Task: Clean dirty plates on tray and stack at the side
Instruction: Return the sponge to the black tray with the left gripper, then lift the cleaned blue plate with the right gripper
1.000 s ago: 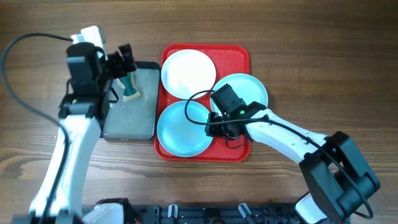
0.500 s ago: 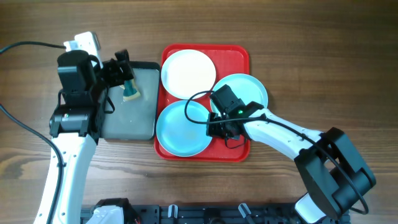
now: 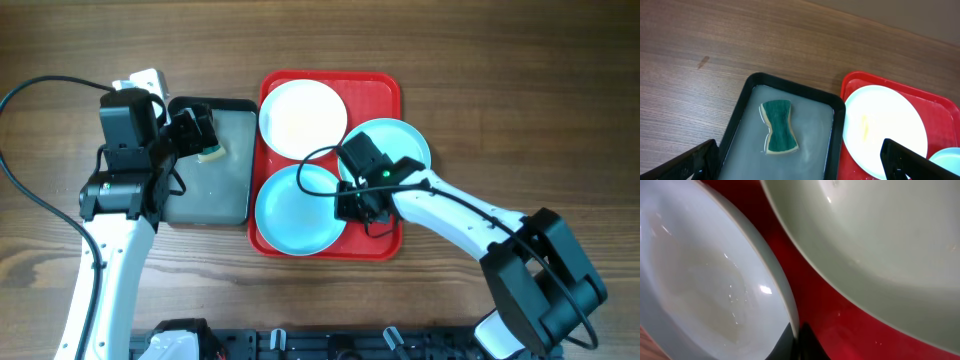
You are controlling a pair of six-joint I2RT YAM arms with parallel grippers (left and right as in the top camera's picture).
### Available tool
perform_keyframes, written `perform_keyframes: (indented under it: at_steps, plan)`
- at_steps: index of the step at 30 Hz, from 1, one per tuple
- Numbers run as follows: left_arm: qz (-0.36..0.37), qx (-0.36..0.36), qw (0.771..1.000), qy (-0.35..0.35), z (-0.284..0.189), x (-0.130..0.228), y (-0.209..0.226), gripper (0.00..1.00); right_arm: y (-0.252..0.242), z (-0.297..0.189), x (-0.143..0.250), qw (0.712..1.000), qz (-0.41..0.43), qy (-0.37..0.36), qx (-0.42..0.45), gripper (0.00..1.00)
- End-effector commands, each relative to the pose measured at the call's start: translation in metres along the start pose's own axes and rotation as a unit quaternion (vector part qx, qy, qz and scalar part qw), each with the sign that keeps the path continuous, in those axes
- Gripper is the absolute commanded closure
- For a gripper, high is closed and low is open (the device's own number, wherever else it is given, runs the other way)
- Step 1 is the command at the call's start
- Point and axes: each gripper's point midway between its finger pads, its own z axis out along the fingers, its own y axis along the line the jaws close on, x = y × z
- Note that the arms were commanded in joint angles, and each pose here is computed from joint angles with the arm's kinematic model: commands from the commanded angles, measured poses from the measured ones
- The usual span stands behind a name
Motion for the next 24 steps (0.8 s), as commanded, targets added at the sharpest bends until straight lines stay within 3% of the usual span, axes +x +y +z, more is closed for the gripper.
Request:
perform_keyframes:
  at_steps: [1,10,24]
  plan:
    - [0.001,-0.004,1.0,-0.003,-0.001,-0.003,0.002,0.0,0.023,-0.028,-0.024,0.998,-0.036,-0.044,-0.01,0.96]
    - [0.001,-0.004,1.0,-0.003,-0.001,-0.003,0.002,0.0,0.039,-0.057,-0.041,0.996,-0.061,-0.069,-0.005,0.96]
    - [0.001,-0.004,1.0,-0.003,-0.001,-0.003,0.002,0.0,0.105,-0.058,-0.101,0.967,-0.11,-0.222,-0.062,0.96]
